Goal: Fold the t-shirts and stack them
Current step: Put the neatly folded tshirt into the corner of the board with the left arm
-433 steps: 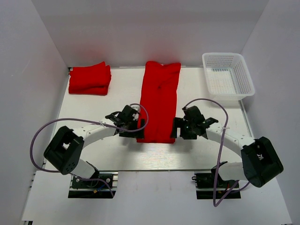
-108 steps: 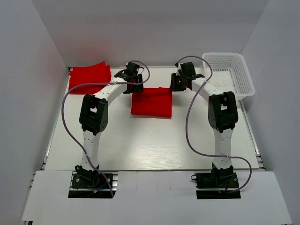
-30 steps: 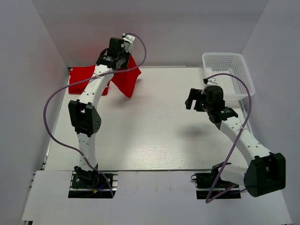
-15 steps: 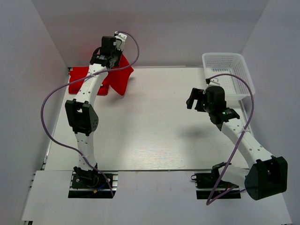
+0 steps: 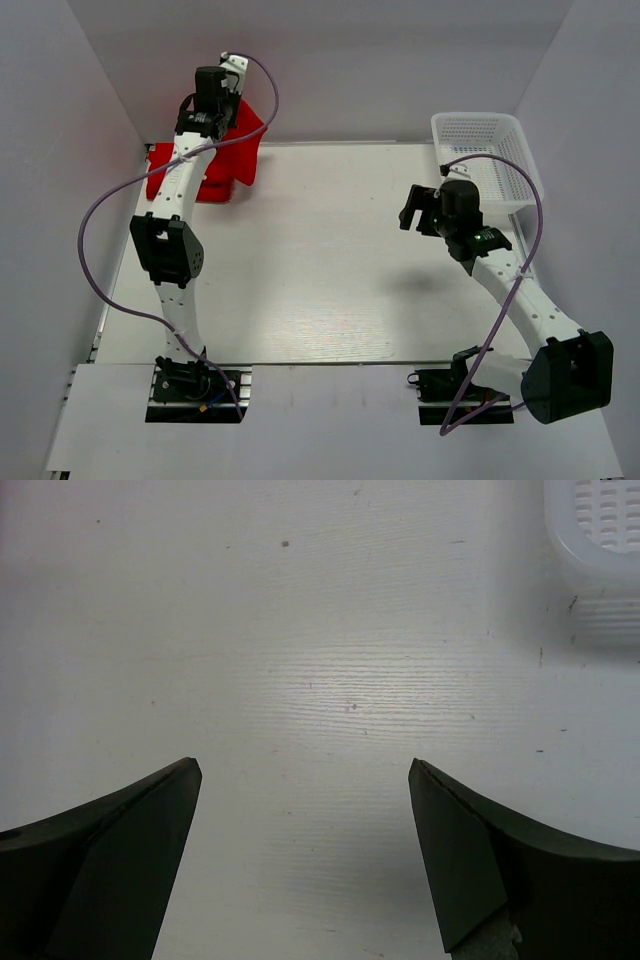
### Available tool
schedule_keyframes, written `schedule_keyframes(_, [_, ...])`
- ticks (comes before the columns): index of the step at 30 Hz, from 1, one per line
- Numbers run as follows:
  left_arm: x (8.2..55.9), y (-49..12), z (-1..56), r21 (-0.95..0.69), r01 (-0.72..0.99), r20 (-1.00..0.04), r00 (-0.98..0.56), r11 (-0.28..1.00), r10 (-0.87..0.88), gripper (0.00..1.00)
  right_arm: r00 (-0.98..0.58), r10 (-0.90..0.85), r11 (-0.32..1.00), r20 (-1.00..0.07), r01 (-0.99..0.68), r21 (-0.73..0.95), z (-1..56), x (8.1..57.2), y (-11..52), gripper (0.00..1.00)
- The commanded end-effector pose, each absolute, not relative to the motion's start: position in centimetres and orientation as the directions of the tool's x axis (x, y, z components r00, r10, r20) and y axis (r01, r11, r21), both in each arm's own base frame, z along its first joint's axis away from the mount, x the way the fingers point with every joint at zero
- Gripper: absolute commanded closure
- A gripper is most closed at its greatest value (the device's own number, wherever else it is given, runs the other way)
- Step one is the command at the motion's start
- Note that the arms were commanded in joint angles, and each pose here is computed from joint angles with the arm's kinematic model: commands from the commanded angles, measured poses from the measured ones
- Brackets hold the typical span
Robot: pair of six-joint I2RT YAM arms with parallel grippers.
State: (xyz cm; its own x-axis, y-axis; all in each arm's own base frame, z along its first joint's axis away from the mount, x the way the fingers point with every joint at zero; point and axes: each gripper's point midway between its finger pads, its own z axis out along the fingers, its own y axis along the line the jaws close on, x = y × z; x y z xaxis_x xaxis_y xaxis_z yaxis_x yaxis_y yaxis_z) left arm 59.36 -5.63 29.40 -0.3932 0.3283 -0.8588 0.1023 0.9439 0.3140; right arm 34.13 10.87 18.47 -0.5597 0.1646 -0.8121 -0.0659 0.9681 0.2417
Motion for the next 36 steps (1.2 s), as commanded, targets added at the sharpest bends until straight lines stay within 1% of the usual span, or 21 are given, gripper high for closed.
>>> schedule_keyframes(1, [59.0,-4.3,36.3,0.314,0.023,-0.916,-0.255,0.949,0.309,1.00,-0.517,0.180,0.970,-0.837,-0.047,0.238,20.6,35.0,10.6,0.10])
schedule_keyframes(22, [59.4,1.2,36.2,0.302,-0.038,-0.923,-0.263,0.953,0.282,1.00,-0.549,0.185,0.970,-0.815,-0.031,0.241,19.2,36.6,11.2,0.10])
schedule_keyframes(25, [60.0,3.1,33.9,0.325,-0.085,-0.907,-0.310,0.942,0.285,1.00,-0.559,0.180,0.973,-0.809,-0.020,0.230,18.8,37.1,11.3,0.10])
schedule_keyframes(32, [61.4,5.3,30.0,0.346,-0.103,-0.882,-0.375,0.933,0.286,1.00,-0.575,0.174,0.975,-0.799,-0.015,0.223,18.2,37.8,11.4,0.10])
schedule_keyframes(36, [62.0,7.4,28.3,0.362,-0.156,-0.872,-0.406,0.919,0.274,1.00,-0.574,0.172,0.977,-0.800,-0.006,0.215,18.1,38.2,11.3,0.10])
